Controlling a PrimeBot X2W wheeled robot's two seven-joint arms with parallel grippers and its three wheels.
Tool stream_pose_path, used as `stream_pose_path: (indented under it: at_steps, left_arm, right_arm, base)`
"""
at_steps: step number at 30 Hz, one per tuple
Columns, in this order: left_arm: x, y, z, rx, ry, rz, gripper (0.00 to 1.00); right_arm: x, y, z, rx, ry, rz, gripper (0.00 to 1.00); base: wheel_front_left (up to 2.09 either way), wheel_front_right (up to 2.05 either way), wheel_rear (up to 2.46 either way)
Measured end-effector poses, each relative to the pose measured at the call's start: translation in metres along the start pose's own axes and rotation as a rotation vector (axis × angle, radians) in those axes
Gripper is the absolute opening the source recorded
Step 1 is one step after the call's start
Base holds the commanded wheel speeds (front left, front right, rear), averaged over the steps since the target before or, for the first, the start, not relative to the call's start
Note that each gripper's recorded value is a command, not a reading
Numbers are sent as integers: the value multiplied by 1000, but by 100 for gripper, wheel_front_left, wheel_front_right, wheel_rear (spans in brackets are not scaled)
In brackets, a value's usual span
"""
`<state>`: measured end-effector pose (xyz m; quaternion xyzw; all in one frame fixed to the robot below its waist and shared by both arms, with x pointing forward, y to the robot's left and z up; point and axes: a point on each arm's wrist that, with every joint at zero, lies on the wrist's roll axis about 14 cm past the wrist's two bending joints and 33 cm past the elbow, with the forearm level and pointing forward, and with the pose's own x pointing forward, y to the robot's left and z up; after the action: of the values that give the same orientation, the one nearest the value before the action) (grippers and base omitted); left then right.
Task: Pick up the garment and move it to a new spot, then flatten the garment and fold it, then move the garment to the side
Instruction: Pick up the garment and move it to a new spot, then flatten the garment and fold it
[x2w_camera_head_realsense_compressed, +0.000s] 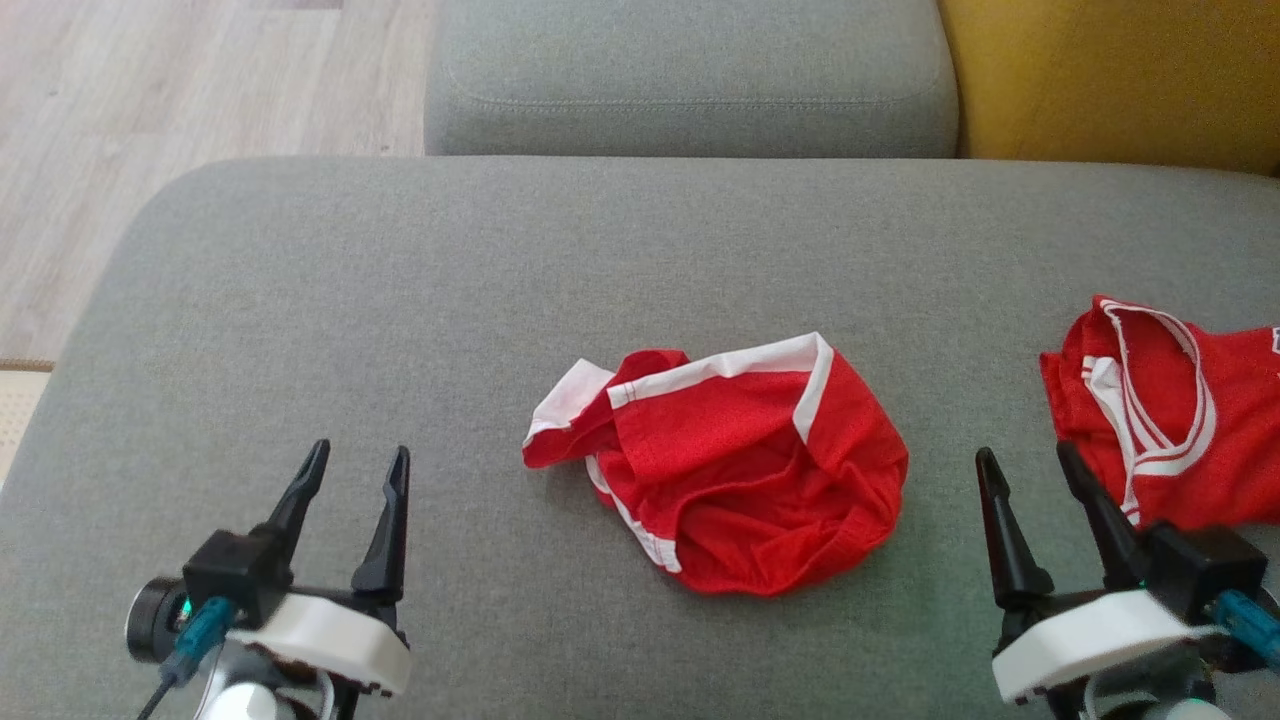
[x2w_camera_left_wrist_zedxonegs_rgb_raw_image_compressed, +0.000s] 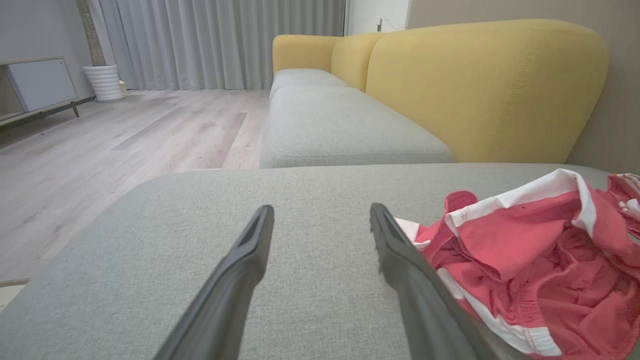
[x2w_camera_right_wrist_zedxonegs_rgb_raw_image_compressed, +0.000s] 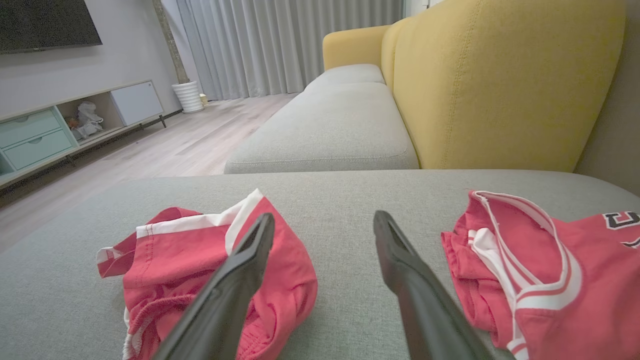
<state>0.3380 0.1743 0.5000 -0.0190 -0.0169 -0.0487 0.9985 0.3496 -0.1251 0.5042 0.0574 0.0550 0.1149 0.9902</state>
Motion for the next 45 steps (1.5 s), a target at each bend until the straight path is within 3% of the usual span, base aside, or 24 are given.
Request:
stream_pose_path:
  at_steps: [9,45]
  left_arm:
    - [-10,-13,2,0,1,-38,100]
    - [-14,-14,4,23,-3,-19,100]
  right_arm:
    - [-8,-2,6,-19,-13,-10,100]
    - [-14,-4,-2,0,15,-19,100]
  base:
    - [0,0,0]
    - [0,0,0]
